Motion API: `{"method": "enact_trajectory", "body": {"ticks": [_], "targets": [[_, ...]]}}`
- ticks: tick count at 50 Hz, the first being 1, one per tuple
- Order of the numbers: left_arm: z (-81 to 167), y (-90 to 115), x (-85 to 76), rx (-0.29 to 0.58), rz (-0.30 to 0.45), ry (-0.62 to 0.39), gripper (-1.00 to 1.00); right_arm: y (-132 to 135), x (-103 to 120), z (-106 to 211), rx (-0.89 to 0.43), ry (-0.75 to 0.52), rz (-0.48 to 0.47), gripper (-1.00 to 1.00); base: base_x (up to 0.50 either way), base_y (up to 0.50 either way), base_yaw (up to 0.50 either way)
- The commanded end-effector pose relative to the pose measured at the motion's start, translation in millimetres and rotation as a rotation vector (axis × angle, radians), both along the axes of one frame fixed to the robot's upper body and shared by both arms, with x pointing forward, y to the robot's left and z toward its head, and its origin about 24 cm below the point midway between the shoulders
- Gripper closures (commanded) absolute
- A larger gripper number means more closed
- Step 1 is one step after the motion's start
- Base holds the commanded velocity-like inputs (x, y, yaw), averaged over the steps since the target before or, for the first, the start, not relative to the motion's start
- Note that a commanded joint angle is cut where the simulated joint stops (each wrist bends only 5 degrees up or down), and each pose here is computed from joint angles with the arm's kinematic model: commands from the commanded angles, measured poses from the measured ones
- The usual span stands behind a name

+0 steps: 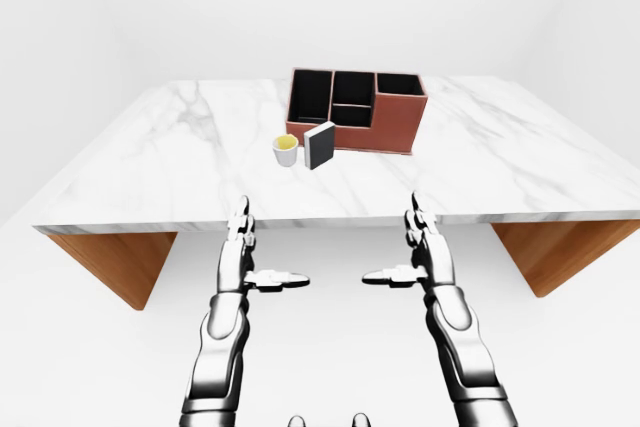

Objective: Pick up the book and place it in the caddy.

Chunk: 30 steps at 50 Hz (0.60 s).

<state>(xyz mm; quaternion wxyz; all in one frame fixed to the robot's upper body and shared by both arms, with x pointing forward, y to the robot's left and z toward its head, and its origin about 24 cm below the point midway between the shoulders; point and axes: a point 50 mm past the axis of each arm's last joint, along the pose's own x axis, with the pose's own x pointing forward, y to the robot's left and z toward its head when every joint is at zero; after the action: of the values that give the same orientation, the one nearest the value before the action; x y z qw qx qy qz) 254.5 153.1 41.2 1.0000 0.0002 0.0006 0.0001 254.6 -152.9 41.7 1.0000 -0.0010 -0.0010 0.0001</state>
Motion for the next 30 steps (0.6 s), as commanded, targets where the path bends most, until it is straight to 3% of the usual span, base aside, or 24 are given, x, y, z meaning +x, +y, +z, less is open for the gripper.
{"method": "enact_trajectory", "body": {"ticks": [1,22,30], "targets": [[1.1,8.2,2.7,0.003,0.002,0.006,-1.00,-6.5,4.3,3.2,-0.010,-0.012,0.001,-1.00,0.00,0.00,0.00],[16.1,8.8,7.8,0.042,-0.023,-0.013,-1.00,-6.5,17.4,13.7,-0.058,-0.049,0.028,-1.00,0.00,0.00,0.00],[45.2,12.8,16.8,0.057,-0.033,-0.126,-1.00,-8.7,27.4,24.8,-0.098,-0.054,0.044,-1.00,0.00,0.00,0.00]]}}
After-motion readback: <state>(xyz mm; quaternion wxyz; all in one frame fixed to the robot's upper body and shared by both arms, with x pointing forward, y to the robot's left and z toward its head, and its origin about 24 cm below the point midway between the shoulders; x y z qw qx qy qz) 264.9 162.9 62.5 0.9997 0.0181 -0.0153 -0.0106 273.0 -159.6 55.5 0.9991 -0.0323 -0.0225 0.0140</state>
